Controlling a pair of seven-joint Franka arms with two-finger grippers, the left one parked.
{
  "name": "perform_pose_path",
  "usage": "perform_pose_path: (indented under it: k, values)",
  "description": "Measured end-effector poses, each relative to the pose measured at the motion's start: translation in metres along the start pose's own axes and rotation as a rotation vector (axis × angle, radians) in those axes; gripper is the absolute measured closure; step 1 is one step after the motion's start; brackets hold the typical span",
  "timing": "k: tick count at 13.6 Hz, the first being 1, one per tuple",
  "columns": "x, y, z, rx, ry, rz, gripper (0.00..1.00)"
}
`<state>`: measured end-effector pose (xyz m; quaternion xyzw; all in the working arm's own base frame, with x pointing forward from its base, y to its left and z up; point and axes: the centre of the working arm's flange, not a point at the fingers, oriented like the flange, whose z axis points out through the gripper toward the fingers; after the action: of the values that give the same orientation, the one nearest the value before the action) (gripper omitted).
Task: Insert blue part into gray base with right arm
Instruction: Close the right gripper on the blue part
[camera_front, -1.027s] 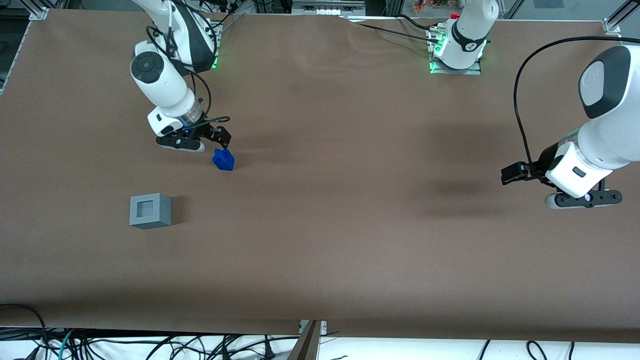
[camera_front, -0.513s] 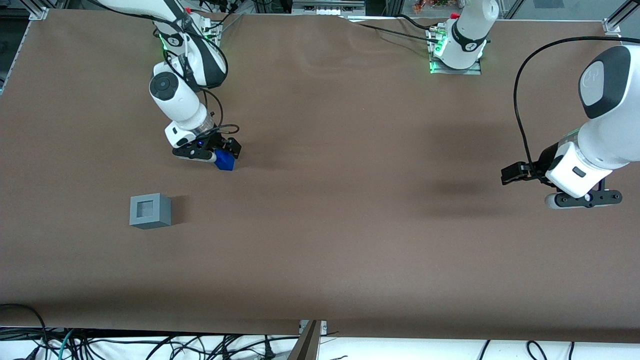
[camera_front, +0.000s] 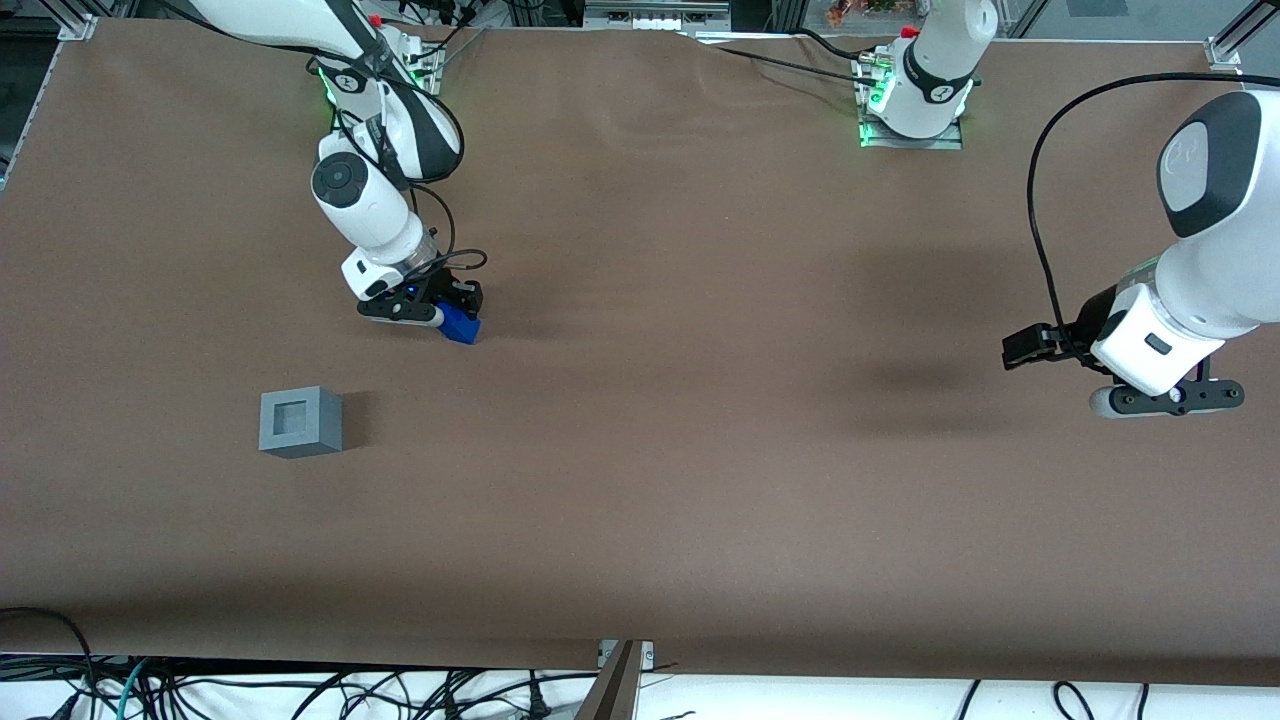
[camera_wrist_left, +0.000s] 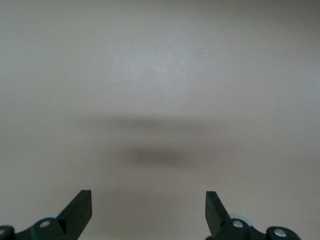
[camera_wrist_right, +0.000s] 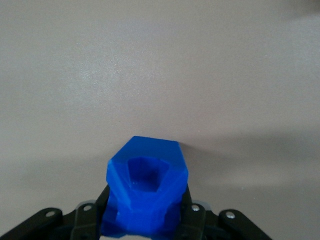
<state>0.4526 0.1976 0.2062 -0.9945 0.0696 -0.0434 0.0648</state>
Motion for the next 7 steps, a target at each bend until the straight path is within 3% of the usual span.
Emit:
perform_pose_path:
  k: [7]
  values:
    - [0.0032,-0.0018,-0.0075,-0.007,-0.005,-0.011,0.48]
